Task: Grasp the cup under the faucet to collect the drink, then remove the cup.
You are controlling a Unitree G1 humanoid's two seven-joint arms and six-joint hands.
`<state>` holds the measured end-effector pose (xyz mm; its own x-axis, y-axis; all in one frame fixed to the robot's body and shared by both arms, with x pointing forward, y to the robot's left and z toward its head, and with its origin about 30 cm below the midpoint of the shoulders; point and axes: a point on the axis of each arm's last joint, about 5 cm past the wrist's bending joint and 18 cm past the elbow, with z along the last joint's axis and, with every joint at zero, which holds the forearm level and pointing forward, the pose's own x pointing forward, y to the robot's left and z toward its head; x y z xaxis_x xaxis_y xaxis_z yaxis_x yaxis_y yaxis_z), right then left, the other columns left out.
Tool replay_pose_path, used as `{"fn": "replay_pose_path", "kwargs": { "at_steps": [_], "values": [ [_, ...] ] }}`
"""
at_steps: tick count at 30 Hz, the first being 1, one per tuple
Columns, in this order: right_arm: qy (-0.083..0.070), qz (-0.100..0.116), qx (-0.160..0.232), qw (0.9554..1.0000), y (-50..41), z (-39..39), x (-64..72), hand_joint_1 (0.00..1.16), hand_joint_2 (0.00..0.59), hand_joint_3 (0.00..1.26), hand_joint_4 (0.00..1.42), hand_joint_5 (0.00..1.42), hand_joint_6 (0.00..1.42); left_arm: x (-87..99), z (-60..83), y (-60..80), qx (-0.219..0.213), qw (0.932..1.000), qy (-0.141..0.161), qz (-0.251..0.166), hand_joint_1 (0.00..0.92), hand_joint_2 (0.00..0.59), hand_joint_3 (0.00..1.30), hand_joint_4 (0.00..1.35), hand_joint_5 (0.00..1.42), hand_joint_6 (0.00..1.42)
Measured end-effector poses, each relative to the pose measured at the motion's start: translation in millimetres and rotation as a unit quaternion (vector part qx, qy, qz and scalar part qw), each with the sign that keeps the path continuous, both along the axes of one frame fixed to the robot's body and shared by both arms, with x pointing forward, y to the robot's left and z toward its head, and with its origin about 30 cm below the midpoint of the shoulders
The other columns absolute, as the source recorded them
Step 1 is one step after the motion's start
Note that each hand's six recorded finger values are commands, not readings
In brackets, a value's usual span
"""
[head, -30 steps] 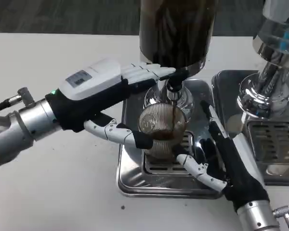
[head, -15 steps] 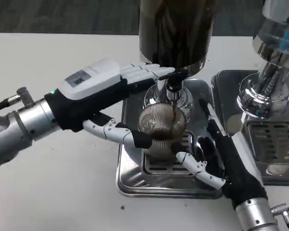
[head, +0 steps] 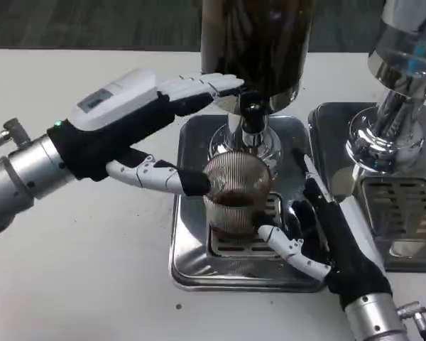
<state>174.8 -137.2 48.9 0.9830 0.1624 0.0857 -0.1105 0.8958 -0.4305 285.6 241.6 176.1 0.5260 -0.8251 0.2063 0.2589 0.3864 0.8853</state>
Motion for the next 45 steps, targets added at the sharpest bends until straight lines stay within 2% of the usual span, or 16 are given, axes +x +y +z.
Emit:
{"fn": "replay_pose_path", "kwargs": {
  "at_steps": [9, 16, 24, 27, 32, 38, 41, 45],
  "values": [
    [0.0, 0.002, 0.003, 1.0, 1.1, -2.0, 0.2, 0.5, 0.255, 0.03, 0.0, 0.0, 0.08, -1.7, 3.6, 3.8, -0.019, 0.9998, -0.005, -0.002, 0.0, 0.087, 0.15, 0.05, 0.09, 0.1],
    [0.0, 0.003, 0.005, 1.0, 1.3, -3.3, -0.3, 0.5, 0.258, 0.03, 0.0, 0.0, 0.08, -3.1, 14.0, 5.7, -0.052, 0.998, -0.033, -0.011, 0.0, 0.086, 0.19, 0.09, 0.12, 0.13],
    [-0.001, 0.003, 0.007, 1.0, 1.2, -4.3, -0.2, 0.49, 0.255, 0.03, 0.0, 0.0, 0.08, -15.6, 10.6, 25.1, -0.109, 0.9933, -0.031, 0.023, 0.0, 0.097, 0.27, 0.18, 0.19, 0.17],
    [-0.002, 0.002, 0.007, 1.0, 0.9, -4.2, 0.1, 0.49, 0.254, 0.03, 0.0, 0.0, 0.08, -22.4, 4.9, 37.9, -0.129, 0.9897, -0.018, 0.059, 0.0, 0.097, 0.27, 0.19, 0.2, 0.18],
    [-0.004, 0.0, 0.007, 1.0, 0.1, -3.5, 1.3, 0.49, 0.25, 0.03, 0.0, 0.0, 0.08, -34.0, -8.7, 54.3, -0.129, 0.9859, 0.017, 0.105, 0.0, 0.098, 0.27, 0.19, 0.2, 0.18],
    [-0.006, 0.0, 0.008, 0.9999, -0.4, -2.6, 2.5, 0.49, 0.251, 0.02, 0.0, 0.0, 0.08, -45.7, -26.4, 64.1, -0.105, 0.9828, 0.062, 0.139, 0.0, 0.096, 0.26, 0.18, 0.19, 0.18],
    [-0.006, -0.002, 0.009, 0.9999, -1.2, -2.4, 2.8, 0.5, 0.249, 0.02, 0.0, 0.0, 0.08, -50.9, -36.3, 66.2, -0.086, 0.9809, 0.09, 0.15, 0.0, 0.099, 0.26, 0.18, 0.19, 0.18],
    [-0.006, -0.001, 0.008, 0.9999, -1.7, -2.1, 3.2, 0.52, 0.233, 0.01, 0.0, 0.0, 0.07, -56.8, -46.5, 67.4, -0.073, 0.9774, 0.113, 0.163, 0.0, 0.101, 0.26, 0.17, 0.18, 0.18]
  ]
}}
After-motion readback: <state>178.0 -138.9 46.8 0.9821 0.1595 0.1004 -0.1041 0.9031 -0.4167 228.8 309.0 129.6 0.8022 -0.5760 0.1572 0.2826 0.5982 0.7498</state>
